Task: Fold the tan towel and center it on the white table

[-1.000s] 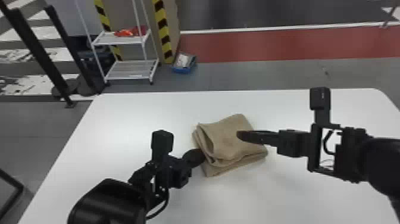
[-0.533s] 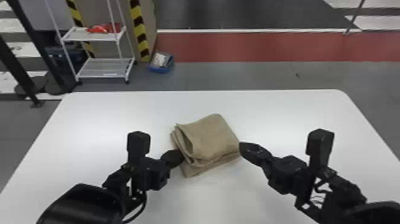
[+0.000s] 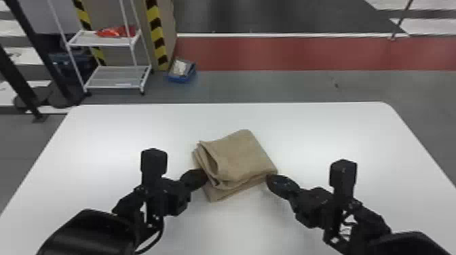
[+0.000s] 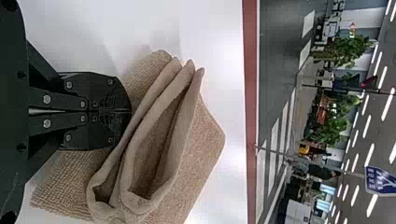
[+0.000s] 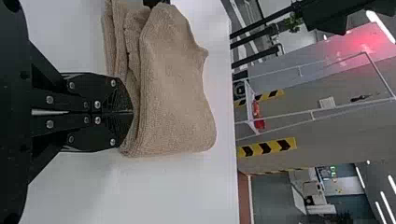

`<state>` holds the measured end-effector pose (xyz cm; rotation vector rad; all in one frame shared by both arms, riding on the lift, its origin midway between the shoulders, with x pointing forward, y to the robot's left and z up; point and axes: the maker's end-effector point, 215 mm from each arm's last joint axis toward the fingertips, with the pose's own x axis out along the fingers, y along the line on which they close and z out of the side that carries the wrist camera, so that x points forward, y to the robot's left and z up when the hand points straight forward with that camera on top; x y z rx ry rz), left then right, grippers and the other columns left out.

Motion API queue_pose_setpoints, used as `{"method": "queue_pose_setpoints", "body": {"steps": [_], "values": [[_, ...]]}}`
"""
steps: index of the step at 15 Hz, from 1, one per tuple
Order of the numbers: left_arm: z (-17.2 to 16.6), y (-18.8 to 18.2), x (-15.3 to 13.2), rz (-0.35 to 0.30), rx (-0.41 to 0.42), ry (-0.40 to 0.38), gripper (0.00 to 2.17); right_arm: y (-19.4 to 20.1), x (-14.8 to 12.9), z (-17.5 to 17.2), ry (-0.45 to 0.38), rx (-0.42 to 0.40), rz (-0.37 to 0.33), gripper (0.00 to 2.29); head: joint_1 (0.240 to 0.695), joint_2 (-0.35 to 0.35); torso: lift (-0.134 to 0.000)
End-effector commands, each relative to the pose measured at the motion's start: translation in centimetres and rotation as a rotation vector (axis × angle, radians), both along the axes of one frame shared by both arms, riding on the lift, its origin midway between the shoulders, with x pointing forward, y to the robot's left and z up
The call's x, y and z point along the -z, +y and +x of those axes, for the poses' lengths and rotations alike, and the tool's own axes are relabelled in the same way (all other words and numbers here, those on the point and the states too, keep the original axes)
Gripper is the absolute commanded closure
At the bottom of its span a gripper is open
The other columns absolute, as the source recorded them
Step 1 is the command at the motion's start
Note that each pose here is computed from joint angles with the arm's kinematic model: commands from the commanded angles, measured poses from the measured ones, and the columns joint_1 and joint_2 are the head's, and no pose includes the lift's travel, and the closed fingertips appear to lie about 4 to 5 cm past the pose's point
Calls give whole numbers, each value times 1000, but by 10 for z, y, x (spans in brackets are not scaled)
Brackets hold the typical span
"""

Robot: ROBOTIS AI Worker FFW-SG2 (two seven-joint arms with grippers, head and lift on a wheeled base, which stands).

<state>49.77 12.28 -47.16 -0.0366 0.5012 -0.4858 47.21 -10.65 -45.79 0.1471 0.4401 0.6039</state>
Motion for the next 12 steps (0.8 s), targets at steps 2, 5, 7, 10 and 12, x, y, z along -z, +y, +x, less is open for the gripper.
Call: {"method": "queue_pose_setpoints", "body": {"steps": [2,5,7,10,12], "values": [[-8,-6,-12,-15,19,-12,1733,3,10,29,-12,26,31,1690,695,19,-112],[-15,2,-32,-9,20,-49,1733,-2,6,55,-36,69,57,1690,695,15,-112],[-8,17,-39,13,10,-77,1733,-15,6,71,-30,103,59,1690,695,15,-112],[10,50,-44,35,-42,-145,1733,-13,0,115,-22,117,65,1686,695,25,-112],[24,57,-41,34,-54,-175,1733,-9,-11,134,-22,117,71,1686,695,43,-112]]}}
